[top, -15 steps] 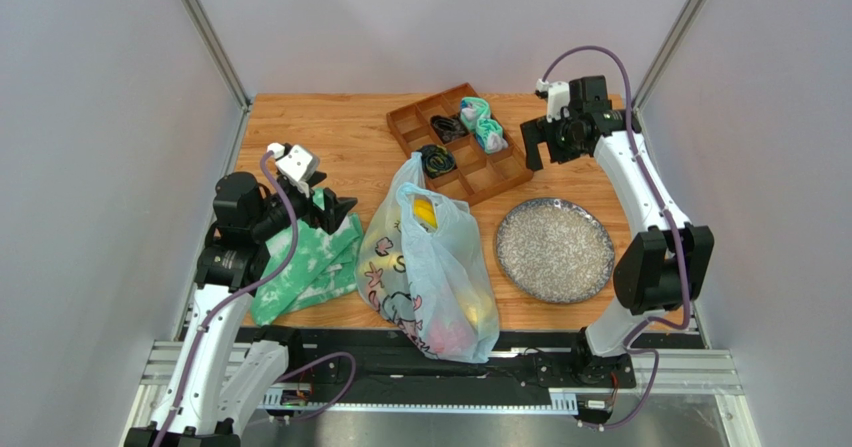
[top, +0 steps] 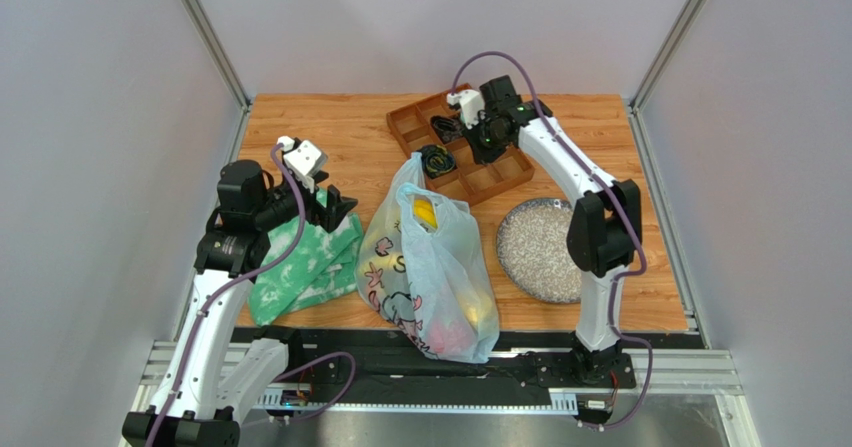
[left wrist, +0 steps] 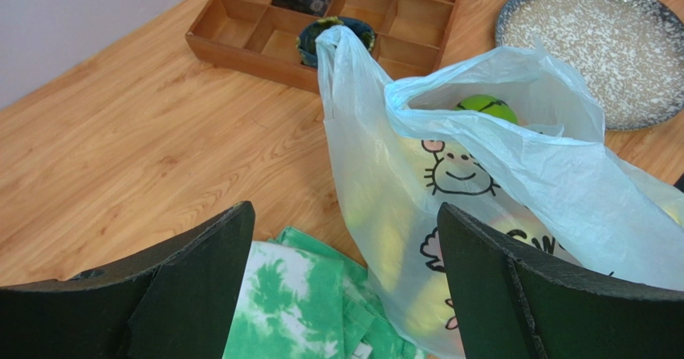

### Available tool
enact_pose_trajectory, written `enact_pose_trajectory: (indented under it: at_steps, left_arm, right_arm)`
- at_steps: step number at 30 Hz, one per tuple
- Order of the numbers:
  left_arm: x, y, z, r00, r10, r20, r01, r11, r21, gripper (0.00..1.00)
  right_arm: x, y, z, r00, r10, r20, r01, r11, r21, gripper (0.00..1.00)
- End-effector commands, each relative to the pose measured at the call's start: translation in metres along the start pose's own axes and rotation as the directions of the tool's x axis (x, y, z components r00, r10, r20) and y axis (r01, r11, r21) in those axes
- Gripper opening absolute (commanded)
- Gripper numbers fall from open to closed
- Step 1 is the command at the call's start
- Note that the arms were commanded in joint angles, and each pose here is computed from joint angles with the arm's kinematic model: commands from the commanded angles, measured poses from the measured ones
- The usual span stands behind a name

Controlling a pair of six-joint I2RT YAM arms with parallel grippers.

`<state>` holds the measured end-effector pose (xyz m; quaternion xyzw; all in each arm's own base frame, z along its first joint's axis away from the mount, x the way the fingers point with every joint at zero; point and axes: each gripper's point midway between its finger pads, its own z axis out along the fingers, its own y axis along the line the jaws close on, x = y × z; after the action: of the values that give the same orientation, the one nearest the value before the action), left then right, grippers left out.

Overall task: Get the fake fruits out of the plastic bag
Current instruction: Adjust the distractor at the center of the board.

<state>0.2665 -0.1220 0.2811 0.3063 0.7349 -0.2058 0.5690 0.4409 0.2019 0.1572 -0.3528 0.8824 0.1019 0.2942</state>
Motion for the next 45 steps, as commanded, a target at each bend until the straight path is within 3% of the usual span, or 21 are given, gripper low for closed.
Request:
enact_pose_trajectory:
  at_steps: [1, 9, 14, 21, 29, 32, 35, 41, 45]
  left_arm:
    - [-0.011, -0.001, -0.003, 1.0, 0.023, -0.004, -0.023, 1.0, 0.013, 0.93]
    - [-0.006, 0.004, 0.005, 1.0, 0.002, -0.024, -0.002, 1.0, 0.01, 0.92]
    - [-0.007, 0.004, 0.006, 0.999, -0.021, -0.028, 0.021, 1.0, 0.012, 0.92]
    - [-0.012, 0.008, 0.008, 1.0, -0.009, -0.011, 0.009, 1.0, 0.002, 0.92]
    - [-0.011, 0.007, 0.011, 1.0, -0.031, -0.008, 0.031, 0.999, 0.015, 0.92]
    - [-0.013, 0.007, 0.01, 1.0, -0.022, -0.005, 0.022, 1.0, 0.01, 0.92]
    - [-0.012, 0.008, 0.01, 1.0, -0.023, -0.007, 0.023, 1.0, 0.007, 0.92]
    - [-0.006, 0.005, 0.01, 0.999, -0.035, -0.015, 0.035, 0.999, 0.013, 0.92]
    - [-0.002, 0.006, 0.012, 0.999, -0.042, -0.025, 0.042, 0.999, 0.014, 0.91]
  right_arm:
    - [-0.036, 0.012, 0.023, 0.999, -0.017, 0.052, 0.015, 0.999, 0.041, 0.0]
    - [-0.052, 0.095, 0.063, 0.996, -0.079, 0.048, 0.084, 0.99, -0.111, 0.0]
    - [-0.06, 0.081, 0.077, 0.992, -0.124, 0.024, 0.123, 0.991, 0.049, 0.0]
    - [-0.027, 0.094, 0.068, 0.989, -0.137, -0.053, 0.136, 0.991, -0.023, 0.0]
    - [-0.045, 0.109, 0.035, 0.989, -0.15, 0.013, 0.15, 0.986, -0.068, 0.0]
    - [-0.037, 0.097, 0.012, 0.983, -0.184, 0.016, 0.184, 0.982, -0.039, 0.0]
    - [-0.005, 0.073, 0.009, 0.98, -0.178, -0.085, 0.177, 0.984, -0.01, 0.0]
    - [0.057, 0.011, 0.012, 0.972, -0.051, -0.228, 0.062, 0.997, 0.04, 0.0]
    - [0.06, -0.026, 0.02, 0.972, -0.001, -0.234, 0.023, 0.996, 0.09, 0.0]
